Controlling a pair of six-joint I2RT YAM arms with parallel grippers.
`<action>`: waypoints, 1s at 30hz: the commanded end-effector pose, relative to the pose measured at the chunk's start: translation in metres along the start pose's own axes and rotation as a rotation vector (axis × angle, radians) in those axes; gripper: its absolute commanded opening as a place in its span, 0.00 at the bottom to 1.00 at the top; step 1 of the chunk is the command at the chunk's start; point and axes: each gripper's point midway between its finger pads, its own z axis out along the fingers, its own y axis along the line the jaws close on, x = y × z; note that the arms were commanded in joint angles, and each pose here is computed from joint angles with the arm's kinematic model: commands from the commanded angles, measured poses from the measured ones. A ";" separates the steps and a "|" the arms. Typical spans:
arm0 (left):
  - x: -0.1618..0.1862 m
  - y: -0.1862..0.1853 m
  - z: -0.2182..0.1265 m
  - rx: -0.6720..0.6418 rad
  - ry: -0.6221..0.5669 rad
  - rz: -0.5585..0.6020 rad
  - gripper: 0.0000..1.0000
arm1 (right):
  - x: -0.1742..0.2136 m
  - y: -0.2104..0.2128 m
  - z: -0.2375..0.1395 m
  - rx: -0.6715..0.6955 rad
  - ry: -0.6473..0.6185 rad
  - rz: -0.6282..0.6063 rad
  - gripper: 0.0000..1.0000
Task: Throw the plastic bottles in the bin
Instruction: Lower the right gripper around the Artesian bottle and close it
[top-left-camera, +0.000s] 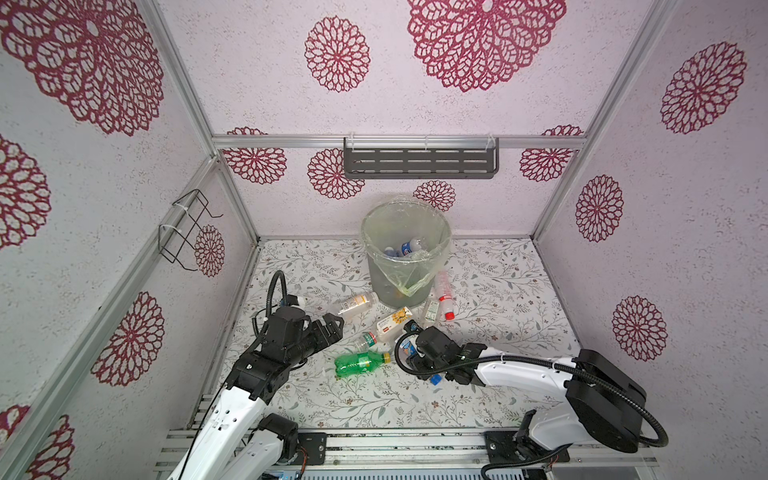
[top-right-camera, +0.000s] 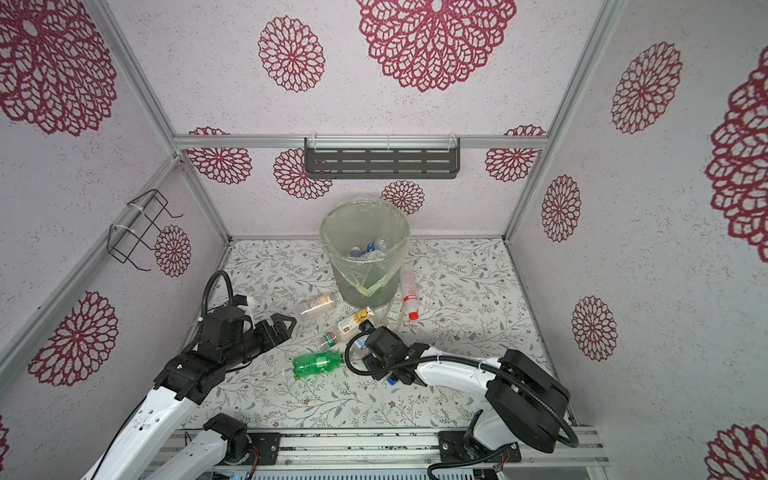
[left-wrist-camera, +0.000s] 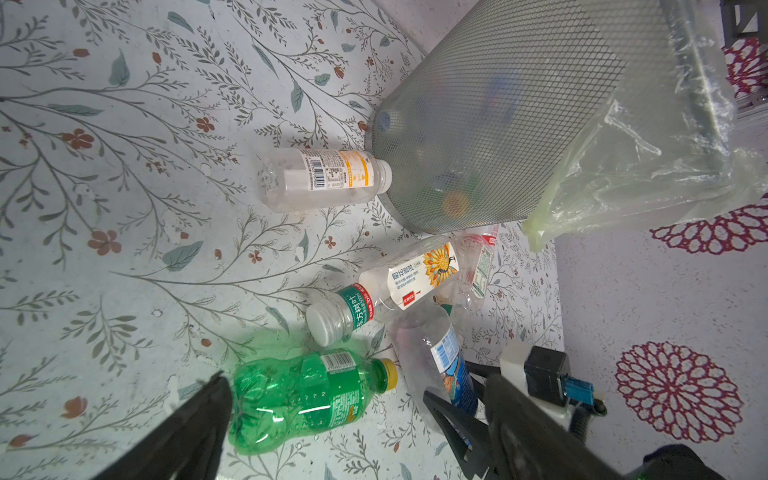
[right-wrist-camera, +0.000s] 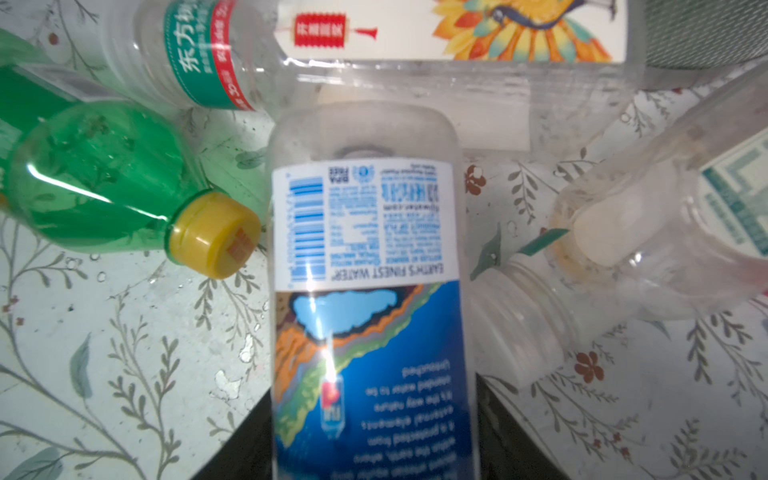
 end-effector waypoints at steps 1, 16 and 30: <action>-0.001 0.006 0.001 -0.015 -0.010 -0.010 0.97 | -0.019 0.005 -0.019 -0.029 -0.089 0.032 0.61; 0.005 0.005 0.005 0.006 0.007 -0.032 0.97 | -0.033 0.003 -0.045 -0.060 -0.197 0.136 0.61; 0.006 0.005 -0.002 0.012 0.003 -0.032 0.97 | -0.048 0.003 -0.068 -0.116 -0.326 0.225 0.60</action>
